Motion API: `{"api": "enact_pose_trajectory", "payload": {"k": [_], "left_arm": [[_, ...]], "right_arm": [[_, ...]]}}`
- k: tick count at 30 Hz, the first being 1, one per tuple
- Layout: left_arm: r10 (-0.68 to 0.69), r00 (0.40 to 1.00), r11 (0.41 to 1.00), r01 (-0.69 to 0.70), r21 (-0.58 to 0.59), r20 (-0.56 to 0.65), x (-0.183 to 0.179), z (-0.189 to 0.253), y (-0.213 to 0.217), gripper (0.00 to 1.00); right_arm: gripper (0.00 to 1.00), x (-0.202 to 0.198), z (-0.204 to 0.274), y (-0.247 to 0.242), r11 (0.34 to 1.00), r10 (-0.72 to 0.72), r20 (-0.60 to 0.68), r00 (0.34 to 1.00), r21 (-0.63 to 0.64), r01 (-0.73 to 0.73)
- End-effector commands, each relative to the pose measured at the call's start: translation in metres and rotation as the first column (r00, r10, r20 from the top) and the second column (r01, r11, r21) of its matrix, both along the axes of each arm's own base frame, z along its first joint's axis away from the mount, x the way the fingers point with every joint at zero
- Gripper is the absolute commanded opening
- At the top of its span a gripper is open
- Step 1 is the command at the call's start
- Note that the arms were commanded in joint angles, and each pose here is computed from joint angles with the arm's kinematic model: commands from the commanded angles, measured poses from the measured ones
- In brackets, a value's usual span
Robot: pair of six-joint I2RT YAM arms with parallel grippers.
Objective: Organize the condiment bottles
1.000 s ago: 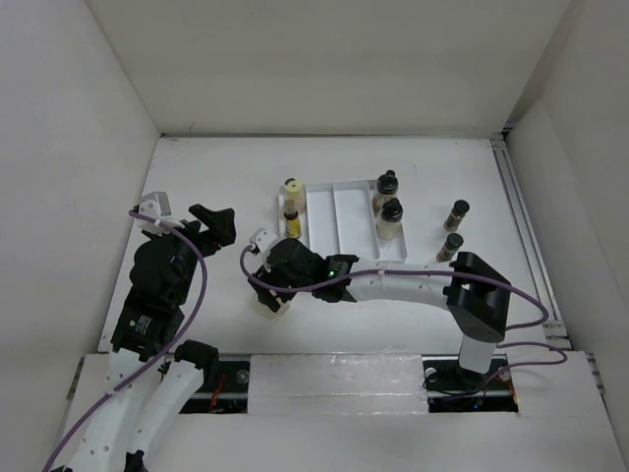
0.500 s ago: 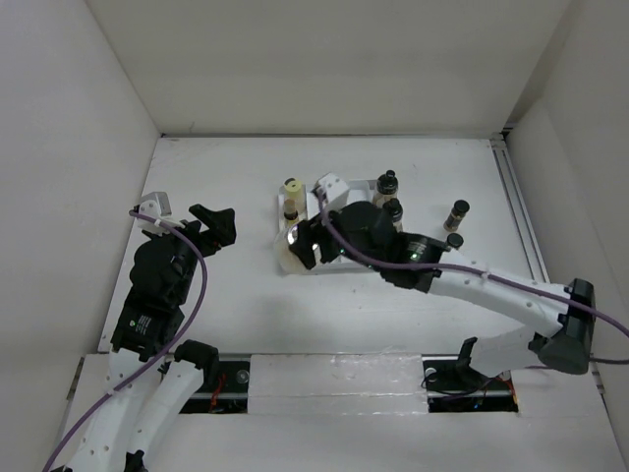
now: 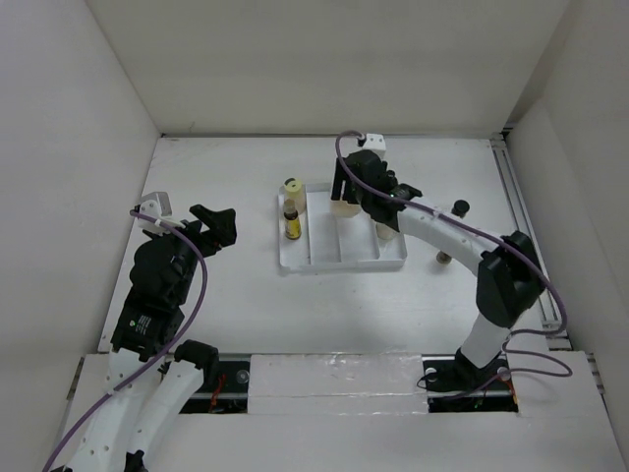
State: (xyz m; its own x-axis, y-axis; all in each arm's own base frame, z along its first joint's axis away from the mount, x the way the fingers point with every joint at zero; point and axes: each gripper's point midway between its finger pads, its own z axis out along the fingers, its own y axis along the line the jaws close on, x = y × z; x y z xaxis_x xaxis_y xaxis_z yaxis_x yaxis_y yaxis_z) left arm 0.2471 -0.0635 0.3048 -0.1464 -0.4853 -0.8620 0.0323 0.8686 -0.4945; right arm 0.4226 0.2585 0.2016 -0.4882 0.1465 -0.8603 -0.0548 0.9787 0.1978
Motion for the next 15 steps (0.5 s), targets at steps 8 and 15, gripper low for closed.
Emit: {"api": "enact_pose_trajectory", "payload": {"k": [8, 15], "left_arm": [[-0.004, 0.999, 1.0, 0.005, -0.002, 0.042, 0.001, 0.01, 0.0, 0.86], [-0.014, 0.999, 1.0, 0.014, 0.0, 0.033, 0.002, 0.007, -0.002, 0.86]], "right_arm": [[0.67, 0.054, 0.039, -0.009, 0.974, -0.201, 0.132, 0.971, 0.135, 0.183], [0.68, 0.068, 0.005, -0.014, 0.991, -0.133, 0.107, 0.985, 0.046, 0.129]]}}
